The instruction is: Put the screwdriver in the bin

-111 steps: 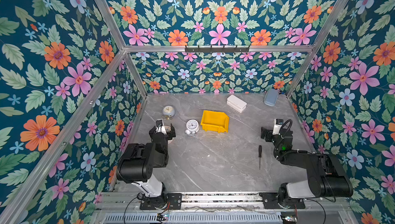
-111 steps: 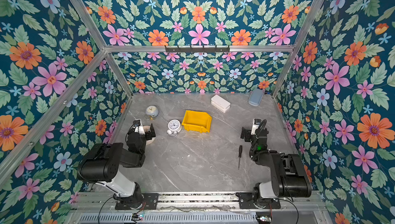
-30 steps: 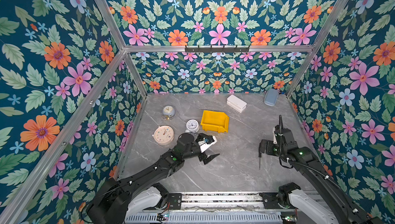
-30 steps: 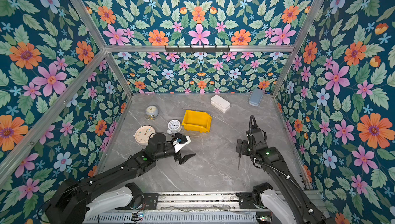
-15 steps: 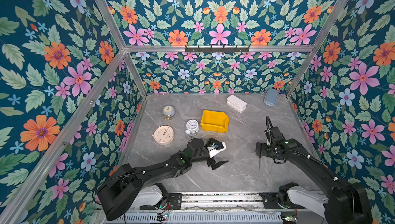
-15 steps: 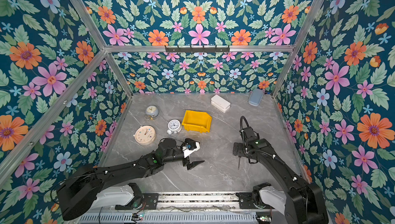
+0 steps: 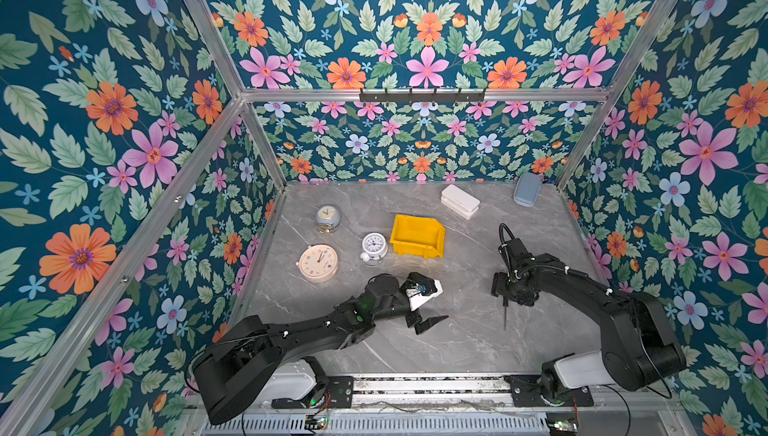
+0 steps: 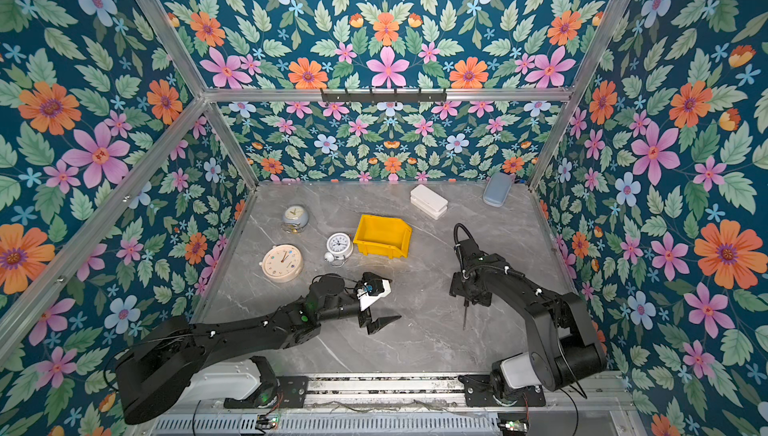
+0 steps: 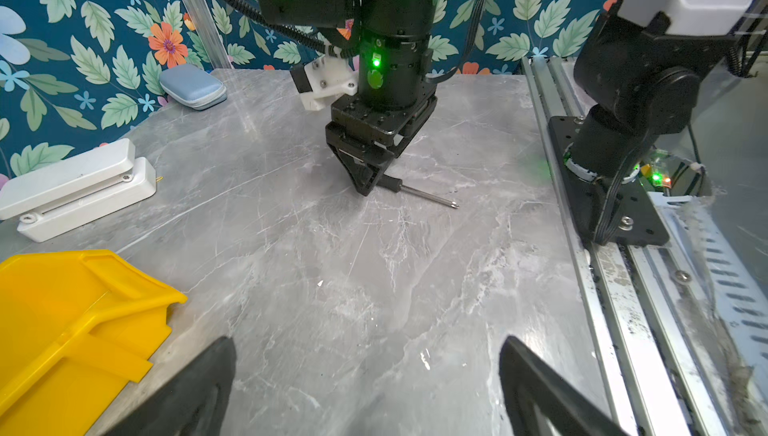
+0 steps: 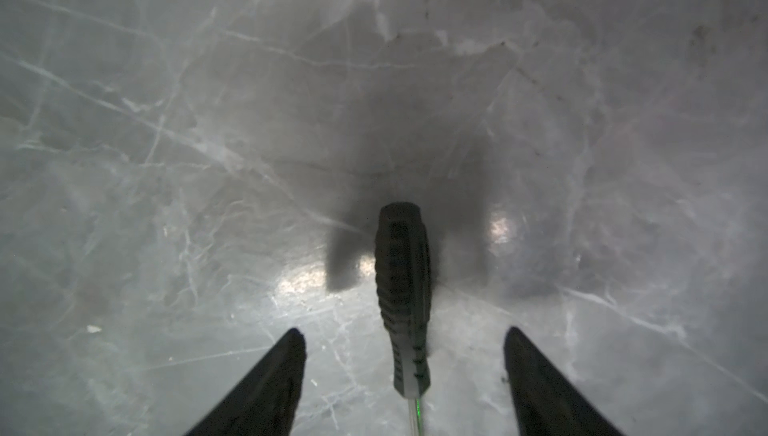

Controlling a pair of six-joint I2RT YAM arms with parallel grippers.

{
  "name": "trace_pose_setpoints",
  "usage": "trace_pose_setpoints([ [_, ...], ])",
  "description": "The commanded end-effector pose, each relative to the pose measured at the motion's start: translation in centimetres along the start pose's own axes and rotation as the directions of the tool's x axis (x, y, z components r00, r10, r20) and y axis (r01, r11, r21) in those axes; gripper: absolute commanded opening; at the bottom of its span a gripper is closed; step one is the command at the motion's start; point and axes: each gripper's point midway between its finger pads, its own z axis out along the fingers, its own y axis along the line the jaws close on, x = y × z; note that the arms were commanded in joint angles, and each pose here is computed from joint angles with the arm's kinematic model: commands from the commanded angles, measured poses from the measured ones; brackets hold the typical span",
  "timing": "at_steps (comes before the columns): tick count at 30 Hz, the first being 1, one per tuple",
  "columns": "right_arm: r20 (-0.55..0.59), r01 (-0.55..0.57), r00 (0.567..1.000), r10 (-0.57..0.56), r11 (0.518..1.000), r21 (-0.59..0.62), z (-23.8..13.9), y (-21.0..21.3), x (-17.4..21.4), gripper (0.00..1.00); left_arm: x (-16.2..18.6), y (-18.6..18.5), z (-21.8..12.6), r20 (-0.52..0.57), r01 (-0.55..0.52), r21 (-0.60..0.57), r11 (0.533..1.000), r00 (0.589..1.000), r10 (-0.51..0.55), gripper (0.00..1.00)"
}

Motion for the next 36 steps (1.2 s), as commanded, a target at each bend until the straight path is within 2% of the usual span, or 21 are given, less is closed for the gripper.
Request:
trace_pose_setpoints([
  [1,0.004,-0.021,1.0,0.021,1.0,0.02,0.2,-0.2,-0.2,0.62,-0.8,0.4,-0.1,0.028,0.002,-0.022,1.0,1.0,-0.001,1.0],
  [10,-0.009,-0.015,1.0,0.015,0.998,0.061,1.2,-0.8,0.1,0.37,-0.7,0.3,-0.3,0.026,0.007,-0.028,1.0,1.0,-0.006,1.0],
  [15,-0.018,-0.009,1.0,0.011,0.998,0.069,1.4,-1.0,0.3,0.31,-0.7,0.3,-0.3,0.025,0.007,-0.032,0.999,1.0,-0.006,1.0],
  [23,-0.023,-0.006,1.0,0.008,0.997,0.071,1.4,-1.1,0.5,0.11,-0.6,0.4,-0.2,0.024,0.008,-0.036,0.999,1.0,-0.008,1.0],
  [26,-0.02,-0.006,1.0,0.007,0.998,0.068,1.2,-1.1,0.5,0.07,-0.6,0.4,-0.2,0.026,0.011,-0.037,0.999,1.0,-0.01,1.0],
  [36,0.031,0.019,0.999,-0.019,1.0,0.011,-1.1,0.0,-0.8,0.07,-0.7,0.8,-1.1,0.084,0.096,-0.079,0.992,0.992,-0.089,1.0],
])
